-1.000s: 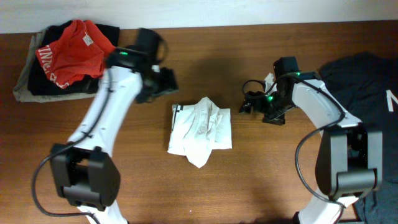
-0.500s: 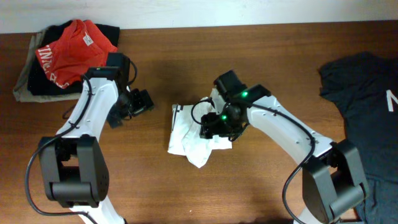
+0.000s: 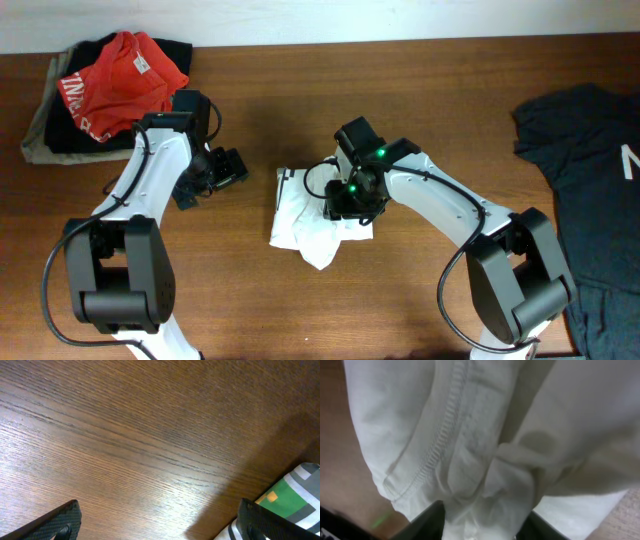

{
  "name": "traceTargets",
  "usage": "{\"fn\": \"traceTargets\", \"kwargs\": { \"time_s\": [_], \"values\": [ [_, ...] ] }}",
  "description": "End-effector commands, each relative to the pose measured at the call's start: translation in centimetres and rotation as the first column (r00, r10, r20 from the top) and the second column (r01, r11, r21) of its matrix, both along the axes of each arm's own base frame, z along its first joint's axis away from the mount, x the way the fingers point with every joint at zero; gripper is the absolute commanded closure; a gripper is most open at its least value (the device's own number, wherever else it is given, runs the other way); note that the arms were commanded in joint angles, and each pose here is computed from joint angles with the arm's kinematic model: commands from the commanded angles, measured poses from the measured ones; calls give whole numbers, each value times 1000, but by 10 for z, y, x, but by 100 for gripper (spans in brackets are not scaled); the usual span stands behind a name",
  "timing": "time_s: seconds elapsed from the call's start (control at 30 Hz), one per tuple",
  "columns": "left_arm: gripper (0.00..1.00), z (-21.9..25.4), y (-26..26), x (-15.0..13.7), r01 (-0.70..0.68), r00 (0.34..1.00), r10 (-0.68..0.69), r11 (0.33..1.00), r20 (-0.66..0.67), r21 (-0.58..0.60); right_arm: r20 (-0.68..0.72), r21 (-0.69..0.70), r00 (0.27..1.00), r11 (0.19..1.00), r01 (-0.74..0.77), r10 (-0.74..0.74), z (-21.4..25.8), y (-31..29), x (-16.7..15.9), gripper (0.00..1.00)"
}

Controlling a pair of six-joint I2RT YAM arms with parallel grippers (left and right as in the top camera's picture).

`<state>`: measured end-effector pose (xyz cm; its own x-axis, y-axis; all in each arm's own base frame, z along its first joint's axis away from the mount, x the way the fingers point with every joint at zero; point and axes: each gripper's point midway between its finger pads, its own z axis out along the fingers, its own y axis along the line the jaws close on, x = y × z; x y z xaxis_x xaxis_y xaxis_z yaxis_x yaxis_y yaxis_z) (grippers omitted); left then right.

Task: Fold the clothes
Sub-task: 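Press the folded bundle down with the right gripper, withdraw left gripper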

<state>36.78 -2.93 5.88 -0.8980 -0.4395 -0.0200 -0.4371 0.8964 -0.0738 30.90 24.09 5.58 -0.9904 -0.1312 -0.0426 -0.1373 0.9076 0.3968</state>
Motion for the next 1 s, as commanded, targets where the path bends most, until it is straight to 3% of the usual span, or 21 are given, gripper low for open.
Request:
{"fn": "traceTargets", "kwargs": {
  "time_s": [0.0,0.2,0.3,0.43,0.47,0.5,0.63,0.7,0.83,0.97],
  "values": [
    [1,2,2,1,4,1000,-4,1000,14,7,18,0,1000,1000,8,-8,-1,2,4,67],
    [1,2,2,1,4,1000,-4,1000,15,7,110,-171,989,979,114,-96,-10,-33,25,85],
    [1,2,2,1,4,1000,-4,1000,15,7,114,-193,983,967,164,-144,-11,-53,35,92],
    [1,2,2,1,4,1000,-4,1000,15,7,123,-197,973,956,218,-196,-11,-80,49,92],
    [1,2,2,1,4,1000,-4,1000,16,7,129,-194,969,953,231,-209,-11,-86,53,91],
    [1,2,2,2,4,1000,-4,1000,18,7,132,-192,966,950,245,-223,-10,-91,56,78],
    [1,2,2,3,4,1000,-4,1000,22,7,164,-202,968,954,222,-190,-11,-97,64,52],
    [1,2,2,3,4,1000,-4,1000,22,7,191,-249,962,939,238,-194,-16,-106,69,51],
    [1,2,2,3,4,1000,-4,1000,22,7,270,-376,940,876,301,-208,-20,-137,81,40],
    [1,2,2,3,4,1000,-4,1000,22,7,298,-387,915,842,377,-273,-15,-160,91,34]
  ]
}}
